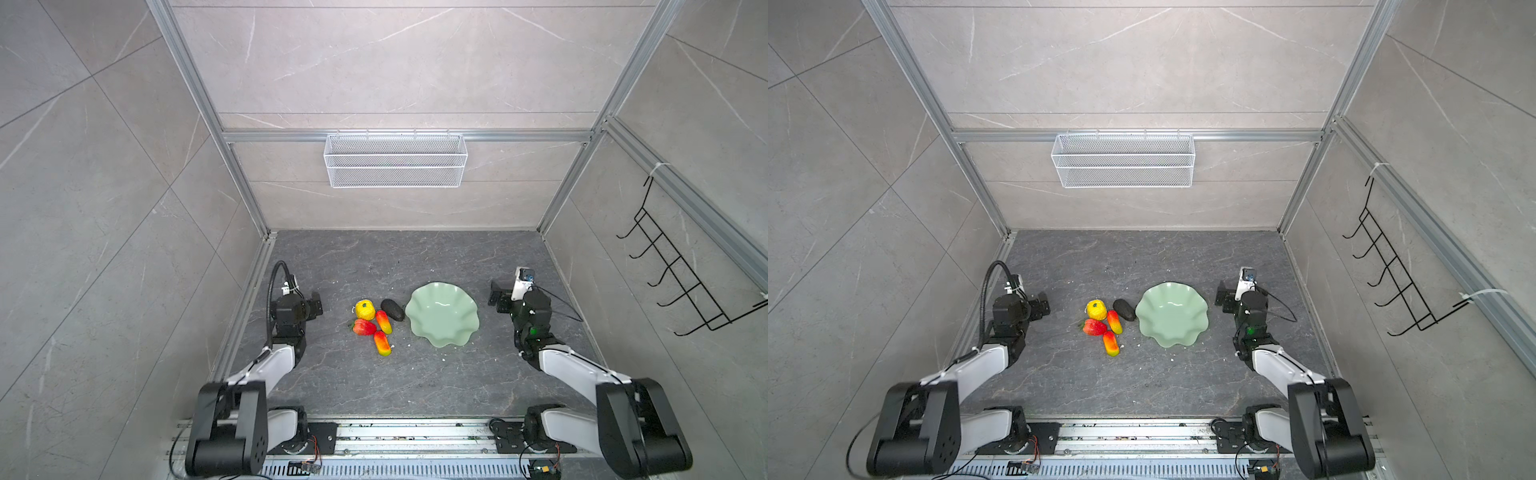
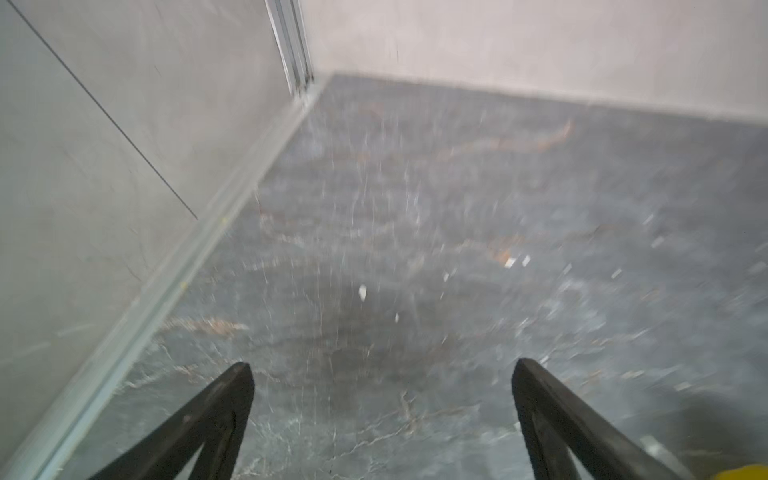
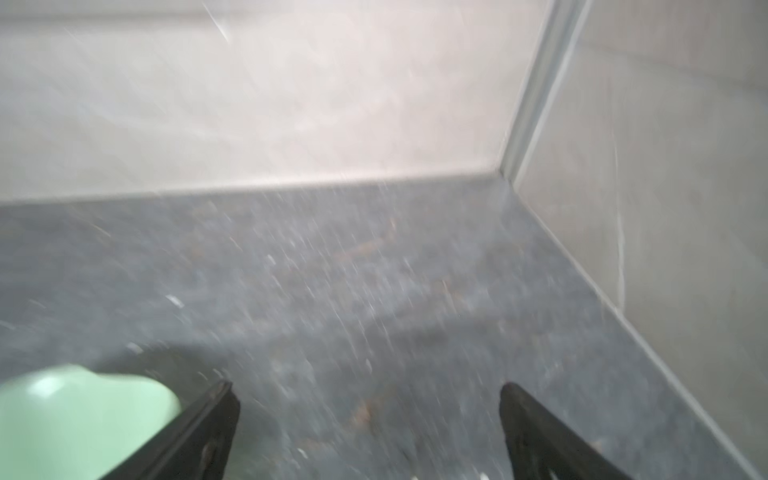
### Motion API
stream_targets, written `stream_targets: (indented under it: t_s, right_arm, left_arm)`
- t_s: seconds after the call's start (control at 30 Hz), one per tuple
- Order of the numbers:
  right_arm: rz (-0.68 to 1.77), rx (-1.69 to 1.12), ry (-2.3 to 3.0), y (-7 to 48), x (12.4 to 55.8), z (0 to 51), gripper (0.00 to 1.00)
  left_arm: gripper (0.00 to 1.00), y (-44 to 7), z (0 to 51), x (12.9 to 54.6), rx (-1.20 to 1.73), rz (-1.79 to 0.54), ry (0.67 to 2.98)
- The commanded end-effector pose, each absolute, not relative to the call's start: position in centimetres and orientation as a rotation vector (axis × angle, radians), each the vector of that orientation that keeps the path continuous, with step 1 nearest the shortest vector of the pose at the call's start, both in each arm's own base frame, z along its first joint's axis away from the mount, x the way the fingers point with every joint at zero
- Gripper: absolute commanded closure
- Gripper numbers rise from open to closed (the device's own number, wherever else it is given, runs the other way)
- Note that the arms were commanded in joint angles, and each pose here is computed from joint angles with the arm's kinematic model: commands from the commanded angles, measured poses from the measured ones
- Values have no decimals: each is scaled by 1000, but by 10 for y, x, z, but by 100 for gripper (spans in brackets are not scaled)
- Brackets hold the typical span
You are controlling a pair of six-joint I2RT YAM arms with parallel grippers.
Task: Place and organize the fake fruits in the fruit bowl
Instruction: 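Reach the right gripper over the fruit pile to the yellow lemon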
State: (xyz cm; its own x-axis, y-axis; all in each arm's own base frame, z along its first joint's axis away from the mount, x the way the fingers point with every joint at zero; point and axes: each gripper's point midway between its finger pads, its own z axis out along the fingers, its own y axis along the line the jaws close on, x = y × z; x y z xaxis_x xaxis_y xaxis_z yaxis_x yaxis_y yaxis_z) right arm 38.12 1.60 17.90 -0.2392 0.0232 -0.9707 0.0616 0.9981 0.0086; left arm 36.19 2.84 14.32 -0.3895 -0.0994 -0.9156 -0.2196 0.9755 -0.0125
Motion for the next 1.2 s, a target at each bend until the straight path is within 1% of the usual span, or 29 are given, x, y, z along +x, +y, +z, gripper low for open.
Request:
stream_targets:
  t_s: [0.0, 0.13, 0.27, 0.37, 0.43, 0.57, 0.67, 0.77, 1.0, 1.1, 1.17]
  right_arm:
    - [48, -50, 1907, 57, 385, 215, 0]
    - [152, -315, 2097, 131, 393, 227, 0]
    - [313, -637, 2233, 223, 384, 215, 0]
    - [361, -804, 2254, 283, 374, 203, 0]
    - [397, -866, 2266, 317, 367, 194, 0]
    - [446, -921, 2304, 371, 362, 168, 0]
    - [470, -947, 2339, 403, 357, 148, 0]
    - [466, -962, 2375, 425, 356, 125, 0]
    - [449, -918, 2436, 445, 367, 88, 0]
    - [449, -910, 2443, 452, 371, 81, 4]
    - [434, -917, 2457, 455, 372, 74, 10]
  left_arm:
    - [0, 24, 181, 339, -349, 46, 2014]
    - [0, 2, 222, 314, -257, 15, 2098]
    - [0, -22, 252, 292, -95, -41, 2197]
    - [0, -30, 251, 271, 18, -55, 2319]
    - [0, -30, 247, 262, 76, -38, 2367]
    - [0, -37, 226, 258, 139, -65, 2417]
    - [0, -45, 212, 259, 163, -126, 2447]
    - [0, -43, 205, 259, 170, -126, 2464]
    - [0, -46, 201, 257, 175, -166, 2447]
    - [0, -46, 201, 257, 174, -169, 2445]
    - [0, -46, 201, 257, 174, -169, 2445]
